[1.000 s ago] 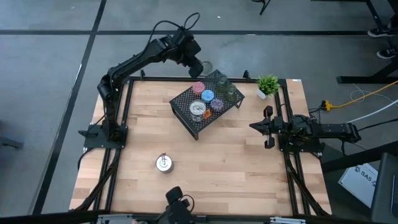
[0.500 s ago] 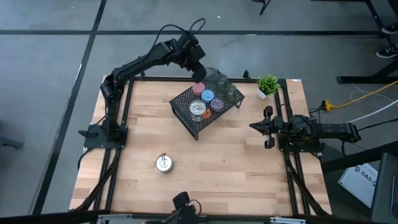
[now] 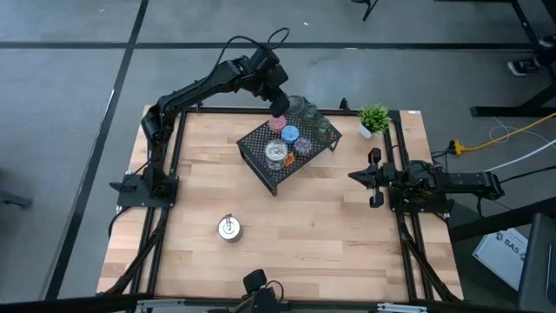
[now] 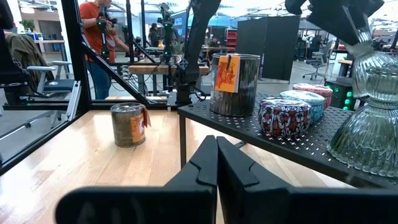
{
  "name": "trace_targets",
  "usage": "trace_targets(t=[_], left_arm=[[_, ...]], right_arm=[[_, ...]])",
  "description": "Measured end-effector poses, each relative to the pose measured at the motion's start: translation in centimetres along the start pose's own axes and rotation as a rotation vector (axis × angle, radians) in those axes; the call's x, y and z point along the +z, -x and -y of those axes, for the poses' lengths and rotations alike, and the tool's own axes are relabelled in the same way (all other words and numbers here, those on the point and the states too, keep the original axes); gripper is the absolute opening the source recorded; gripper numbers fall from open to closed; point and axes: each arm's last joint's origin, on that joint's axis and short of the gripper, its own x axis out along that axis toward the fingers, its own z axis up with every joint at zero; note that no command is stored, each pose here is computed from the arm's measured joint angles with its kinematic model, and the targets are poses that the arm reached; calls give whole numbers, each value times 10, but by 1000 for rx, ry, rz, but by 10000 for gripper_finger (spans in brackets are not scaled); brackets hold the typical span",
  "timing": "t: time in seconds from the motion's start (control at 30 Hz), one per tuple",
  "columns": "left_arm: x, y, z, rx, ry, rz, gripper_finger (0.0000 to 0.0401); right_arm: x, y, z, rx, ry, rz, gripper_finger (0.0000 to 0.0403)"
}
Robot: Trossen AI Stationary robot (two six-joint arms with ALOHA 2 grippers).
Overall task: Pick & Place candle stick holders
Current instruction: Put the green glass candle holder on the shelf aligned with the green glass candle holders
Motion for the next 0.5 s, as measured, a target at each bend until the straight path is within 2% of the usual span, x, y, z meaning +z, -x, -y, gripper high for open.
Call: trace_targets(t=[0.17, 0.5], left_arm=[[-5, -15, -2, 2, 7, -44, 180], [-6, -17, 2, -10, 2, -56, 180]], right_arm=[[0, 0, 0, 0, 0, 0, 0], [0, 0, 0, 0, 0, 0, 0]])
